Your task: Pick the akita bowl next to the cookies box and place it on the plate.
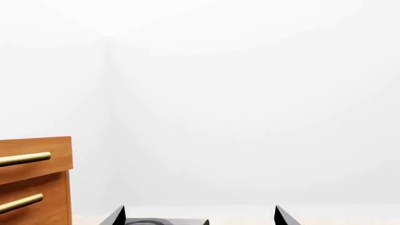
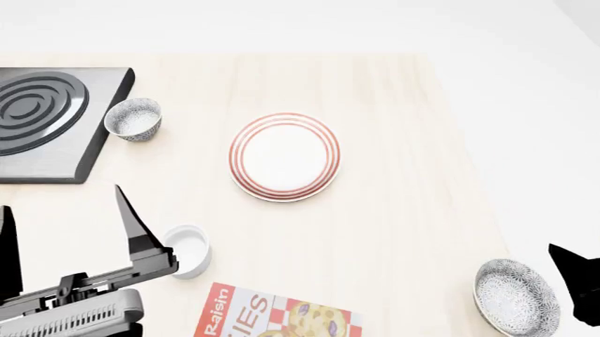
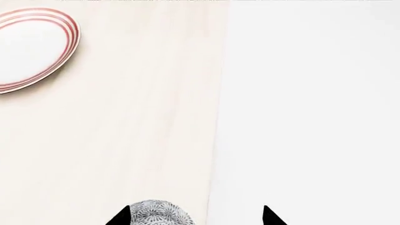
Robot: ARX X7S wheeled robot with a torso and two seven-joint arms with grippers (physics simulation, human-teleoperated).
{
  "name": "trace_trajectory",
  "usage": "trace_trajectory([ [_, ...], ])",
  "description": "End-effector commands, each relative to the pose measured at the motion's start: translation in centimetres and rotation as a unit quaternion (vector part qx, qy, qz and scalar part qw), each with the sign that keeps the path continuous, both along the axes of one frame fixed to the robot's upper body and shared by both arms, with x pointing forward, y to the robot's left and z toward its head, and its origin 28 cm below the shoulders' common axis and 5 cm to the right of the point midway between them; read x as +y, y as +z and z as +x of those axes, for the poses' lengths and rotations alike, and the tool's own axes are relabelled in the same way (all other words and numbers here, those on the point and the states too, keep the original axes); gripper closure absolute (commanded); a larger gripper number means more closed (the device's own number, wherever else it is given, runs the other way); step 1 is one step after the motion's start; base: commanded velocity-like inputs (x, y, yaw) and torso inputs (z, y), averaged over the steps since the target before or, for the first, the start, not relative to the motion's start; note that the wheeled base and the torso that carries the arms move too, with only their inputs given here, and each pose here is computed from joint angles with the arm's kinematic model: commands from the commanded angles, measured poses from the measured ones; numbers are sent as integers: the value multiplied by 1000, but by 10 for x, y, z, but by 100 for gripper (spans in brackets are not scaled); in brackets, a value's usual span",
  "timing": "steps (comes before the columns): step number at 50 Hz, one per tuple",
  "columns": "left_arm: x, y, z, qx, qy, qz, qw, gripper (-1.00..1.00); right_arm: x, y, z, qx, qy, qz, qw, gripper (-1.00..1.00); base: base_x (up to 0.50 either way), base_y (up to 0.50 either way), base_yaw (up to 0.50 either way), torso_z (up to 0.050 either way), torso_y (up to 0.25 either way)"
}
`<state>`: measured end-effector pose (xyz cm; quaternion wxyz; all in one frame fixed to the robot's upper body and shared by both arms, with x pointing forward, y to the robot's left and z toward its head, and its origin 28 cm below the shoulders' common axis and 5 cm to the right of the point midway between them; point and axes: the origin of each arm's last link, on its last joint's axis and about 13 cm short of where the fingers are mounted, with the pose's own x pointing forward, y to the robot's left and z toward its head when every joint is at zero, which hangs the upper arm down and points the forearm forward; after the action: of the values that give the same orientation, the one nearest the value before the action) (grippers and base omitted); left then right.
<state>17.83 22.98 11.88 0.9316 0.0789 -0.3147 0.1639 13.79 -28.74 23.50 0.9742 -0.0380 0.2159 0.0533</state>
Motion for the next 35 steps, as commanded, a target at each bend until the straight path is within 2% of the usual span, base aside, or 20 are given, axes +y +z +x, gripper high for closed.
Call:
trace_trajectory([
  [1, 2, 0, 0, -3, 3, 5, 1000, -100, -6, 0, -5, -11, -14, 0, 1000, -100, 0, 0, 0, 0, 0],
  [35, 1, -2, 0, 0, 3, 8, 1000, -100, -15, -25, -11, 3, -27, -14, 1000, -100, 0, 0, 0, 0, 0],
])
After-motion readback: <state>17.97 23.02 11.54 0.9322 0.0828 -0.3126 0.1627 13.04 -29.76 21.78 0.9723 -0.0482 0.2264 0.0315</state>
